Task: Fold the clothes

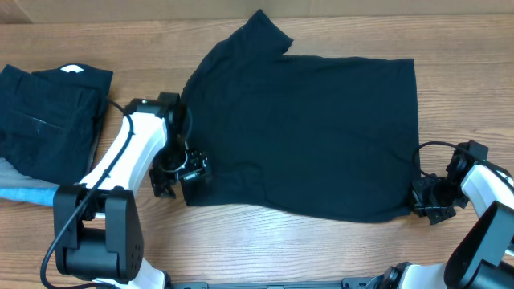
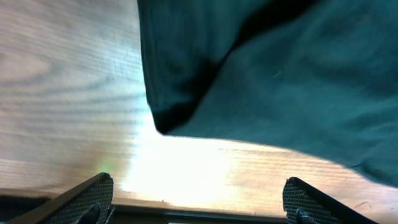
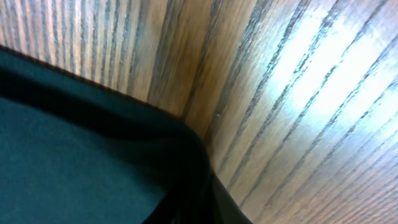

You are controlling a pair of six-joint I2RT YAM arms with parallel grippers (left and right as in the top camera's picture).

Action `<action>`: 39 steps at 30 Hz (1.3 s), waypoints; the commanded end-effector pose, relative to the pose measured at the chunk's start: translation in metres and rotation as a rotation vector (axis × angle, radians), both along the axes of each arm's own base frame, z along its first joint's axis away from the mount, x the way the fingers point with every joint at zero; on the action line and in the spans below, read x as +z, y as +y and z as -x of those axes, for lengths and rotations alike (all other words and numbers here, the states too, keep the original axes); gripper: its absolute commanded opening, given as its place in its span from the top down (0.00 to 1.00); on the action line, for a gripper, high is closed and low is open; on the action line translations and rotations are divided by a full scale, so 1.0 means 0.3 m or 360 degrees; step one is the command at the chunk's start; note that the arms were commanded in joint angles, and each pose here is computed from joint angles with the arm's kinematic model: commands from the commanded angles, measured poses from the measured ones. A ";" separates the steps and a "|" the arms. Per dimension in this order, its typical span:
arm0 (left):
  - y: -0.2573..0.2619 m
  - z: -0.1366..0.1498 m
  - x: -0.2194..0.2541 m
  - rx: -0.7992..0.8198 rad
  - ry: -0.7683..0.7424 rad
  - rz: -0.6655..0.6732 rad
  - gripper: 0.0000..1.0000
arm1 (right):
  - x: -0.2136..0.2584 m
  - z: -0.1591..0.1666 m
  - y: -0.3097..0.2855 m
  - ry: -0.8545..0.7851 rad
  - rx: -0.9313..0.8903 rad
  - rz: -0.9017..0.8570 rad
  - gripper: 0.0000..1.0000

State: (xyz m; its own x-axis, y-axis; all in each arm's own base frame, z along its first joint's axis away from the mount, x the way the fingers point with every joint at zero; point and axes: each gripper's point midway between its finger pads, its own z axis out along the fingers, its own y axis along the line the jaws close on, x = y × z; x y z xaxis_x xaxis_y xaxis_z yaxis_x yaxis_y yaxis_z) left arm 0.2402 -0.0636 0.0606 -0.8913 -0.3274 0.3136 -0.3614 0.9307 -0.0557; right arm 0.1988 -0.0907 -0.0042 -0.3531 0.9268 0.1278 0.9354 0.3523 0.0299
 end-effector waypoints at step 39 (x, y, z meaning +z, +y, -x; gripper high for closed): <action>0.070 -0.087 -0.039 0.0028 -0.0212 -0.0189 0.96 | 0.115 -0.071 -0.008 -0.0078 0.0206 -0.0064 0.96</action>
State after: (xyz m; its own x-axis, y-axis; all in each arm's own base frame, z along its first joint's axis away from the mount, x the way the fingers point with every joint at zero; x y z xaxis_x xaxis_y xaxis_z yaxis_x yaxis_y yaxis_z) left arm 0.2450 -0.0506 0.0316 -0.8885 -0.3968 0.2307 -0.4071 0.9134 0.0030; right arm 0.1973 -0.0827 0.0081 -0.4416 0.8745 0.2008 0.8953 0.4442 0.0342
